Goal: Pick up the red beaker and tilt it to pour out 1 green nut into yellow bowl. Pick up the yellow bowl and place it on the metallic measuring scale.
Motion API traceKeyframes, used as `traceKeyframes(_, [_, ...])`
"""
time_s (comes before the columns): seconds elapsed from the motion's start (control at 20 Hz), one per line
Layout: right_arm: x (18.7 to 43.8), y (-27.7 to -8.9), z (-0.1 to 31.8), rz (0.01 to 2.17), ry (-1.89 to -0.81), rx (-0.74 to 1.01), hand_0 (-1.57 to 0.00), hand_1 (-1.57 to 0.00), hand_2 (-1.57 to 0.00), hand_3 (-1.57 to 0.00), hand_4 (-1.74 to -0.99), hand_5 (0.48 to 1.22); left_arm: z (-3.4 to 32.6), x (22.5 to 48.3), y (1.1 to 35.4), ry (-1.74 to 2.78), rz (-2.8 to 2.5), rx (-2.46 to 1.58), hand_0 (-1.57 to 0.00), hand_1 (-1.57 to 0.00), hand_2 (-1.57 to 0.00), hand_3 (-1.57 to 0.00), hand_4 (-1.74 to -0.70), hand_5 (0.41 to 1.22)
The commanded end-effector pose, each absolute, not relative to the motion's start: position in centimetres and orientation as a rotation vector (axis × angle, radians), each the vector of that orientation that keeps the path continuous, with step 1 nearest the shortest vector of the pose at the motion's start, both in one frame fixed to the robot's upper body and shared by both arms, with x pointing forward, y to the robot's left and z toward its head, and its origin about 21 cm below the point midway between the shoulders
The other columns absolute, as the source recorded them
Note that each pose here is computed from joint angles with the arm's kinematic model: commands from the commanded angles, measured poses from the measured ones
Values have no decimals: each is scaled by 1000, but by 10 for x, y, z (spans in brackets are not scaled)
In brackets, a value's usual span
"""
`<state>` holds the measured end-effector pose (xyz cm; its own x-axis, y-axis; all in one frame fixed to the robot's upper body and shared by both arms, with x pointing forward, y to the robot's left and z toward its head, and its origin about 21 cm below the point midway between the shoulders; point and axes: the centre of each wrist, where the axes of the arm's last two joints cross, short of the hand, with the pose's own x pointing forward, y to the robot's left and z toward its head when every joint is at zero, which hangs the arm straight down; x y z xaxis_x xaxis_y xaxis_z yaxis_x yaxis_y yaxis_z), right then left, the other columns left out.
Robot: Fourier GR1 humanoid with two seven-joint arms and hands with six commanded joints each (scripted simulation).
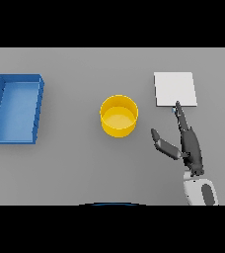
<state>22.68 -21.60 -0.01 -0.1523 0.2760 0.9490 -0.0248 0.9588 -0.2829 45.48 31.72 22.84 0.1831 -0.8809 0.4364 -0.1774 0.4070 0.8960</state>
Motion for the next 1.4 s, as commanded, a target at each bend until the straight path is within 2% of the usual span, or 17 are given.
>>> traceKeyframes(0.0, [225,-217,-2,274,-1704,-194,1,1,1,1,-1209,620,220,448,325,-1301,-585,1058,-1571,-1571,-1570,-1451,-1740,1221])
traceKeyframes(0.3, [226,-220,2,293,-1691,-209,1,1,1,1,-1210,660,151,393,334,-1212,-394,995,-1571,-1571,-1571,-1452,-1741,1221])
traceKeyframes(0.4, [222,-213,-1,300,-1704,-202,1,1,1,1,-1217,664,134,380,338,-1173,-359,987,-1571,-1571,-1571,-1449,-1741,1221])
traceKeyframes(0.6, [225,-218,-1,298,-1700,-200,1,1,1,1,-1217,666,112,364,333,-1137,-314,961,-1571,-1571,-1571,-1509,-1741,1221])
traceKeyframes(0.75, [223,-218,0,302,-1713,-216,1,1,1,1,-1207,665,97,357,332,-1102,-303,953,-1571,-1571,-1571,-1539,-1741,1117])
traceKeyframes(0.85, [223,-219,-3,302,-1711,-206,1,1,1,1,-1205,664,96,353,332,-1077,-325,966,-1571,-1571,-1571,-1551,-1741,967])
traceKeyframes(0.9, [225,-218,-2,303,-1723,-208,1,1,1,1,-1202,667,94,350,330,-1065,-353,964,-1571,-1571,-1571,-1555,-1667,908])
traceKeyframes(0.95, [223,-218,1,304,-1736,-209,1,1,1,1,-1197,664,95,352,330,-1043,-387,949,-1571,-1571,-1571,-1503,-1530,865])
traceKeyframes(1.0, [225,-218,-1,295,-1717,-209,1,1,1,1,-1192,663,95,348,330,-1035,-427,918,-1564,-1449,-1432,-1362,-1374,830])
traceKeyframes(1.05, [221,-218,0,293,-1727,-197,1,1,1,1,-1188,663,96,342,331,-1023,-455,870,-1457,-1180,-1187,-1129,-1229,803])
traceKeyframes(1.15, [222,-216,0,305,-1721,-209,1,1,1,1,-1185,665,103,342,333,-973,-508,815,-932,-755,-767,-722,-1034,758])
traceKeyframes(1.25, [218,-217,0,304,-1722,-219,1,1,1,1,-1182,667,111,343,334,-962,-549,791,-596,-483,-490,-462,-916,723])
traceKeyframes(1.35, [218,-216,-1,304,-1707,-200,1,1,1,1,-1187,667,110,343,335,-947,-558,762,-381,-309,-313,-295,-851,698])
